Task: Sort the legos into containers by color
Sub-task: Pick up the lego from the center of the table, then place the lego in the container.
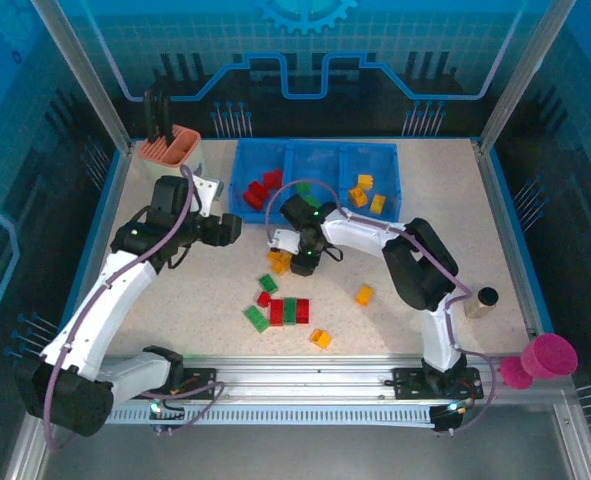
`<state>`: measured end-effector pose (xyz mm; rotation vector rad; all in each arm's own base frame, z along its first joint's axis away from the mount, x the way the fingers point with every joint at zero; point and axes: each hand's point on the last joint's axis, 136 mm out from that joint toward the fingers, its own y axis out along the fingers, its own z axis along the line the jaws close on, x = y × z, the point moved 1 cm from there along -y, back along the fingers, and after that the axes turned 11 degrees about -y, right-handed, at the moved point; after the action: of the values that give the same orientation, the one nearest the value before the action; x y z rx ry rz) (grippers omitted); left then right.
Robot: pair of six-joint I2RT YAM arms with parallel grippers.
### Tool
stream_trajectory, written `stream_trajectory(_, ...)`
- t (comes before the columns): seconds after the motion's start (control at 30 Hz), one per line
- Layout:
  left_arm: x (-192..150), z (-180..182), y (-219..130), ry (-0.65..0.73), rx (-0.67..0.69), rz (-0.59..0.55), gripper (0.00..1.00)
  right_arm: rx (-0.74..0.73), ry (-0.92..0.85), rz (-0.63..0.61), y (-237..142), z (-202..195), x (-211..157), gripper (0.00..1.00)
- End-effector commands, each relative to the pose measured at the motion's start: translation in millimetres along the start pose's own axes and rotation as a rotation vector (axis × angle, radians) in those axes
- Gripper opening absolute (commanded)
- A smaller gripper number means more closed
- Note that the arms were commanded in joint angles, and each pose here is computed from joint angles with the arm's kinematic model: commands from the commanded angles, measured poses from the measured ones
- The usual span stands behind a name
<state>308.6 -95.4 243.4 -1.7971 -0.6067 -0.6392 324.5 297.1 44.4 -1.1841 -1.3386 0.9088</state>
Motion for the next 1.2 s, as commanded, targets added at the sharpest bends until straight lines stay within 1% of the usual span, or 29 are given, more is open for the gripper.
stream_trajectory(0.0, -1.6, 0.8, 7.0, 0.007, -0.025, 0.008, 0.81, -0.154, -0.057, -0.096, -50.7, -45.6, 3.2, 0.38)
stream_trajectory(0.07, -1.8, 1.1, 7.0, 0.003, -0.027, 0.010, 0.81, -0.226, -0.078, -0.143, -69.1, -72.4, 6.5, 0.38)
stream_trajectory(0.13, -2.2, 2.3, 7.3, 0.001, -0.024, 0.010, 0.81, -0.273, -0.093, -0.165, -81.3, -96.8, 9.0, 0.37)
stream_trajectory(0.23, -3.3, 3.7, 7.7, 0.000, -0.019, 0.012, 0.81, -0.344, -0.099, -0.181, -91.1, -135.9, 9.8, 0.37)
stream_trajectory(0.47, -4.5, 8.8, 10.8, -0.006, -0.003, 0.021, 0.81, -0.513, -0.149, -0.142, -82.0, -215.6, 9.1, 0.35)
stream_trajectory(0.53, -5.1, 9.8, 13.0, -0.008, -0.001, 0.027, 0.81, -0.529, -0.152, -0.138, -78.8, -230.1, 6.2, 0.35)
stream_trajectory(0.7, -5.7, 13.5, 18.5, -0.017, 0.005, 0.042, 0.81, -0.558, -0.234, -0.101, -61.2, -248.5, -0.1, 0.35)
stream_trajectory(0.73, -5.6, 14.2, 19.8, -0.021, 0.005, 0.045, 0.81, -0.570, -0.250, -0.098, -62.4, -251.8, -0.5, 0.36)
stream_trajectory(0.77, -5.3, 14.9, 20.7, -0.023, 0.006, 0.047, 0.81, -0.553, -0.262, -0.083, -46.8, -252.9, -4.6, 0.36)
stream_trajectory(0.87, -7.3, 18.2, 24.1, -0.031, 0.012, 0.060, 0.81, -0.544, -0.308, -0.045, -30.1, -258.1, -9.9, 0.37)
stream_trajectory(0.97, -8.7, 20.2, 27.8, -0.038, 0.014, 0.073, 0.81, -0.541, -0.347, -0.011, -16.3, -263.0, -12.8, 0.40)
stream_trajectory(1.17, -9.3, 23.0, 32.2, -0.052, 0.015, 0.088, 0.82, -0.557, -0.369, 0.000, -10.0, -270.7, -11.3, 0.50)
